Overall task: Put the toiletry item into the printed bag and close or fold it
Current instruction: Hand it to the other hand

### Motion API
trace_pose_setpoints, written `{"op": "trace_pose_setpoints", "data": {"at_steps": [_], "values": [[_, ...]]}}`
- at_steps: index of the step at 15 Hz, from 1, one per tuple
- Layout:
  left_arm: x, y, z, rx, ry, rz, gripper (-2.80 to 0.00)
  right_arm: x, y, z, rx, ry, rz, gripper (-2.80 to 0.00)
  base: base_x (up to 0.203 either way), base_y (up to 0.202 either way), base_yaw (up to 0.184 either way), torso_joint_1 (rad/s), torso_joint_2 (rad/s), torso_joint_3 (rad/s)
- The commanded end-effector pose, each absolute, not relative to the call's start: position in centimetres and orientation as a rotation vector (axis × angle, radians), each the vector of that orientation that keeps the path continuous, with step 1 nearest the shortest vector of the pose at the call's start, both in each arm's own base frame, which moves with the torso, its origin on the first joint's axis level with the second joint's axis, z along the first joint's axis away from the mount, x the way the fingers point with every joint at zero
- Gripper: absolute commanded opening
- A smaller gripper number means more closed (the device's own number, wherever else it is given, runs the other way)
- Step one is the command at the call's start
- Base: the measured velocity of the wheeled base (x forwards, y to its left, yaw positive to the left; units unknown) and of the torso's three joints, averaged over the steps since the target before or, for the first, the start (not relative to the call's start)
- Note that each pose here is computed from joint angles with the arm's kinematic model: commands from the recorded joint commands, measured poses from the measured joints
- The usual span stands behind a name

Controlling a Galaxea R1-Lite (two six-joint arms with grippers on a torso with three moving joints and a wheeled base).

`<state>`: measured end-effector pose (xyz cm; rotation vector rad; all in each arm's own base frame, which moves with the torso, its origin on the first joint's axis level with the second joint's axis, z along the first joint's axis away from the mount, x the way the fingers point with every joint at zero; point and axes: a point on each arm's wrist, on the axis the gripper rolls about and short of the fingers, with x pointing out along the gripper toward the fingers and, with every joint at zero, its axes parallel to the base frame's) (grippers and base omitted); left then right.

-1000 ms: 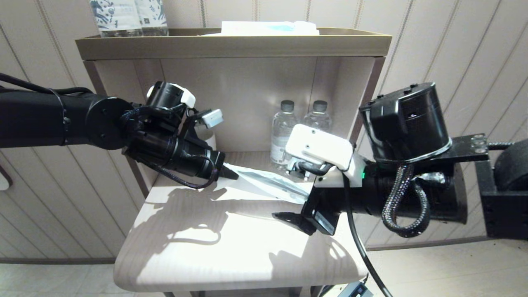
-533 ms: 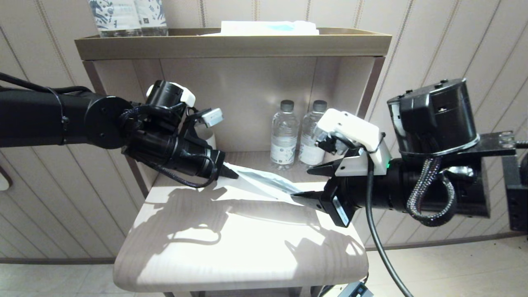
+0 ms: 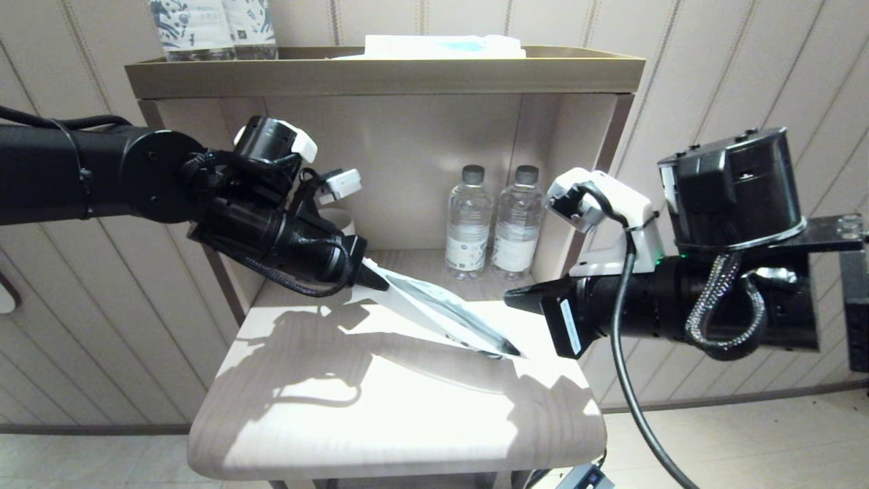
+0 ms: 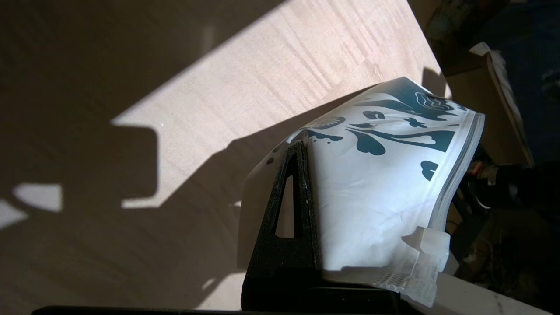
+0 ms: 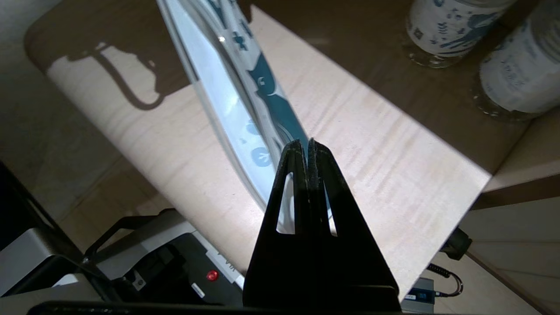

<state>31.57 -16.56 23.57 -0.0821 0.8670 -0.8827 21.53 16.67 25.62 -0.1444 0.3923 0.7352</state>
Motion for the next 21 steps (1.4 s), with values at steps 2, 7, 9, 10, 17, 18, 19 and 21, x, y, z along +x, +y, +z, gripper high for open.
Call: {"op": "trace_pose_setpoints", "data": {"at_steps": [2,7,9,10,17,18,19,21], "values": [[31.7,-16.6,24.0,-0.101,0.876,-0.873,-2.80,22.5,16.2,25.0,-0.134,0.403,0.700,-2.80,0.000,0.000,0.000,0.000,0.00,0.000],[31.0,-16.2,25.8,-0.118,0.956,-0.846,-2.80,23.3,15.9,24.7,-0.110,0.420,0.674,-2.80,0.000,0.000,0.000,0.000,0.00,0.000],[30.9,-16.2,25.9,-0.118,0.955,-0.845,-2.80,23.0,15.7,24.6,-0.108,0.423,0.670,-2.80,0.000,0.000,0.000,0.000,0.00,0.000],[30.7,-16.1,26.2,-0.118,0.949,-0.847,-2.80,22.9,15.5,24.9,-0.105,0.415,0.666,-2.80,0.000,0.000,0.000,0.000,0.00,0.000],[30.4,-15.8,26.6,-0.120,0.937,-0.844,-2.80,23.0,15.1,24.8,-0.105,0.423,0.655,-2.80,0.000,0.000,0.000,0.000,0.00,0.000],[30.4,-15.8,26.7,-0.120,0.935,-0.844,-2.80,23.0,15.2,24.5,-0.111,0.446,0.658,-2.80,0.000,0.000,0.000,0.000,0.00,0.000],[30.3,-15.7,26.7,-0.119,0.933,-0.844,-2.80,23.1,15.3,24.3,-0.115,0.460,0.660,-2.80,0.000,0.000,0.000,0.000,0.00,0.000],[30.4,-15.8,26.6,-0.119,0.936,-0.844,-2.80,23.3,15.5,23.9,-0.119,0.472,0.664,-2.80,0.000,0.000,0.000,0.000,0.00,0.000]]}}
